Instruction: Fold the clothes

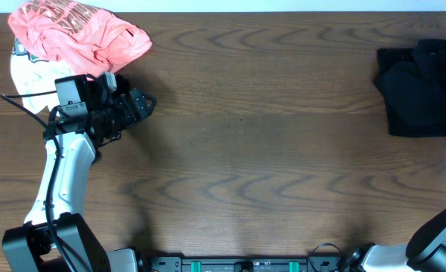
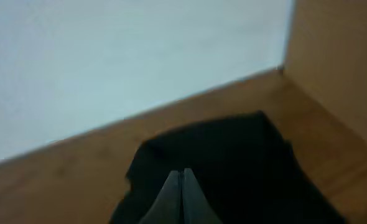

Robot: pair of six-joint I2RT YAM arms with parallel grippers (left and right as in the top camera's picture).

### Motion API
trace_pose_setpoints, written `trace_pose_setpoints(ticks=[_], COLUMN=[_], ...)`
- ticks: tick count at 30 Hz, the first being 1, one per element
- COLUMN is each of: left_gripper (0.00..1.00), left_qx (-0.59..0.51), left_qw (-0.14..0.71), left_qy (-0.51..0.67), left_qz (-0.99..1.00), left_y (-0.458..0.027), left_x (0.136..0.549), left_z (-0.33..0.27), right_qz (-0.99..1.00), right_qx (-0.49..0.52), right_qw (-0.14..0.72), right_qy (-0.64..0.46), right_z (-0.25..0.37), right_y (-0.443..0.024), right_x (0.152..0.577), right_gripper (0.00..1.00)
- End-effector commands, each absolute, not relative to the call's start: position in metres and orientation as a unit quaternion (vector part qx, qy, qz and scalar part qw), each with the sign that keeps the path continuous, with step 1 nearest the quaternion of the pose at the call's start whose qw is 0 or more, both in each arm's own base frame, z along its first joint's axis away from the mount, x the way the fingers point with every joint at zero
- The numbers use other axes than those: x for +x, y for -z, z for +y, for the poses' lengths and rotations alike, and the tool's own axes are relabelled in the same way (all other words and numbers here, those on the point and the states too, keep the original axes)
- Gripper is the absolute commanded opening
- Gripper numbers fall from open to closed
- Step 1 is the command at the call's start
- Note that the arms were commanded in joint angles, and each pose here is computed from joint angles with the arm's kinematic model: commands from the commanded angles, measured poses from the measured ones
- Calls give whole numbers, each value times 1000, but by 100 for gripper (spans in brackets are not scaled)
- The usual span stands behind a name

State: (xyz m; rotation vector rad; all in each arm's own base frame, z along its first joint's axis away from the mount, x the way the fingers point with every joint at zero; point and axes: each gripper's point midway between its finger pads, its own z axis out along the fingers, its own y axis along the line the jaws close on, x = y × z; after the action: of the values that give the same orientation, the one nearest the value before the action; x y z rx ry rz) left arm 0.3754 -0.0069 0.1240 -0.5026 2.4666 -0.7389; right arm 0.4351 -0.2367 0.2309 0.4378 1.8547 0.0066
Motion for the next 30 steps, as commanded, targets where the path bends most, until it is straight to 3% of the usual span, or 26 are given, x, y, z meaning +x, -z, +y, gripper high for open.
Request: trace_pose_setpoints(ticks=[1, 8, 19, 30], left_gripper=[98, 98, 98, 98], left_qx=[-175, -175, -175, -175], left_qw=[260, 260, 260, 260], left_qy=[264, 264, 264, 264], left_qz=[912, 912, 912, 912], left_y=[-123, -123, -123, -123], left_x=[378, 378, 378, 377], left_z=[-6, -6, -6, -6], right_qz=[810, 845, 915, 923], right_qx=[184, 167, 106, 88], right_qw=[555, 509, 388, 367], right_qy=[49, 11, -22, 79], right_z=[-233, -189, -128, -120], right_y=[-229, -225, -189, -179], right_x=[438, 449, 430, 439], right_gripper=[1, 2, 3, 3])
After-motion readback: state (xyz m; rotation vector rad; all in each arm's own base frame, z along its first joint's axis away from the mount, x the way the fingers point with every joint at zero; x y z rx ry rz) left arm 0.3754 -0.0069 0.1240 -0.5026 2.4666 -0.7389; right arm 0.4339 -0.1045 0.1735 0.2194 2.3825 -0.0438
